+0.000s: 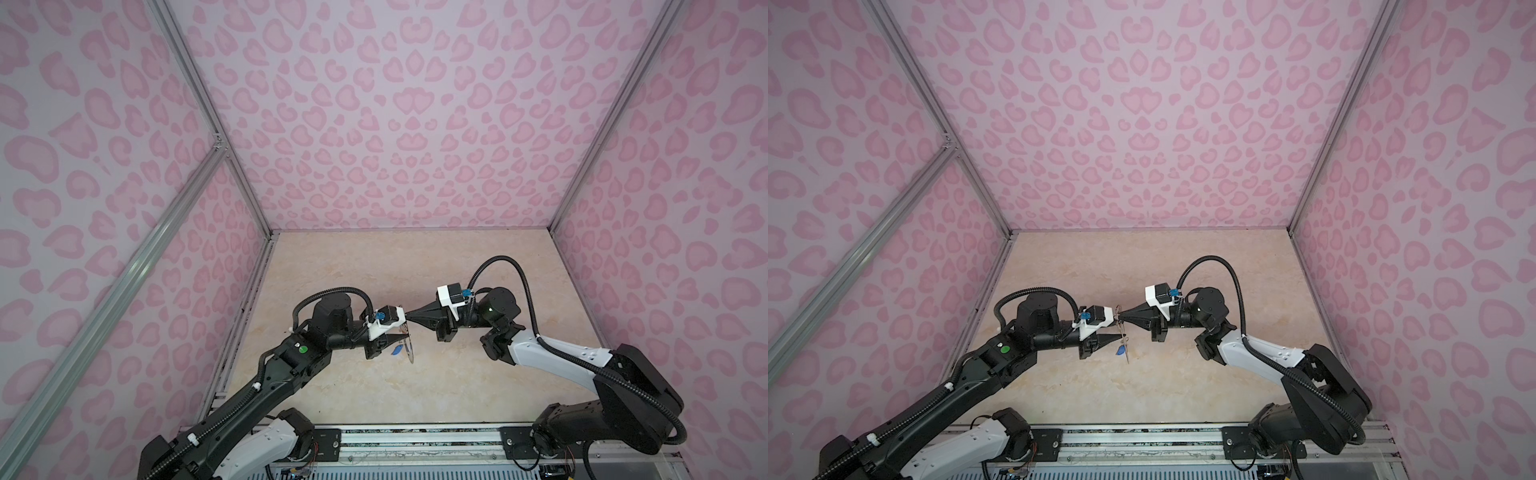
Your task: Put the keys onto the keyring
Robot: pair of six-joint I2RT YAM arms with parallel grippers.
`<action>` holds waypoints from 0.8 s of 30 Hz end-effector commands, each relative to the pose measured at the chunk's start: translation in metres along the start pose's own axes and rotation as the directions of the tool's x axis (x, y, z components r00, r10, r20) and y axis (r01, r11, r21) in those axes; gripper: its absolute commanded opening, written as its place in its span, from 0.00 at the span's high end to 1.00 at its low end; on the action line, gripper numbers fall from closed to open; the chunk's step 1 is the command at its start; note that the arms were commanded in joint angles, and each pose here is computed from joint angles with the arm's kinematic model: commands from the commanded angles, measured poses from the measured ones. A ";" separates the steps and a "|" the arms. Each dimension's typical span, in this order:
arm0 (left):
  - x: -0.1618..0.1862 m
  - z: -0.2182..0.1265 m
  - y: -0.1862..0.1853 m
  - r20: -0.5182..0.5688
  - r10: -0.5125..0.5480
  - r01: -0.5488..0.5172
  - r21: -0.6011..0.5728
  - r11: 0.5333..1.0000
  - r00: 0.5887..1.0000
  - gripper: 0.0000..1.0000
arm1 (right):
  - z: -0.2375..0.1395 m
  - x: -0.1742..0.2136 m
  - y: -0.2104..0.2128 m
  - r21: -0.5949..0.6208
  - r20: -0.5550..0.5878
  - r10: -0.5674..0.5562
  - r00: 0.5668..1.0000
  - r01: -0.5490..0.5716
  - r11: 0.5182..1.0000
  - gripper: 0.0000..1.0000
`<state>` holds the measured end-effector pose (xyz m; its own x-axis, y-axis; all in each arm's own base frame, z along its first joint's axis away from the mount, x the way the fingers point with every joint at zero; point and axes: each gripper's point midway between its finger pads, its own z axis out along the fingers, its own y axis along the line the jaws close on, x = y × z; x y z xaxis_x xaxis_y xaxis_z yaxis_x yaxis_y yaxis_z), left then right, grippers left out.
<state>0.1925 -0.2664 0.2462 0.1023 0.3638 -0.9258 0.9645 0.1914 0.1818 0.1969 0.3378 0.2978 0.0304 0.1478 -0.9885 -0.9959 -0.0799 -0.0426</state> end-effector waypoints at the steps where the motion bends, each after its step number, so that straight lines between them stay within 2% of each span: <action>1: -0.011 -0.001 0.000 0.034 0.030 -0.031 0.012 0.999 0.999 0.74 | 0.000 -0.002 0.002 -0.010 0.007 -0.024 1.000 0.024 1.000 1.00; 6: -0.009 -0.002 0.001 0.025 0.036 -0.036 0.003 0.999 0.999 0.81 | -0.001 0.000 0.000 0.006 -0.002 -0.032 0.999 0.032 0.999 1.00; 17: -0.008 -0.002 0.003 0.019 0.024 -0.024 -0.009 1.000 1.000 0.82 | -0.003 0.002 -0.005 0.034 -0.010 -0.044 0.999 0.045 0.998 1.00; 24: 0.000 0.000 0.012 -0.047 0.012 -0.014 -0.041 0.999 0.999 0.97 | -0.006 0.011 -0.008 0.079 -0.076 -0.079 0.994 0.085 0.993 1.00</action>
<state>0.1974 -0.2661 0.2468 0.1016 0.3822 -0.9185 0.9605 0.2027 0.1906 0.2030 0.3335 0.2941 0.0824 0.1153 -0.9899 -0.9962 -0.0168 -0.0849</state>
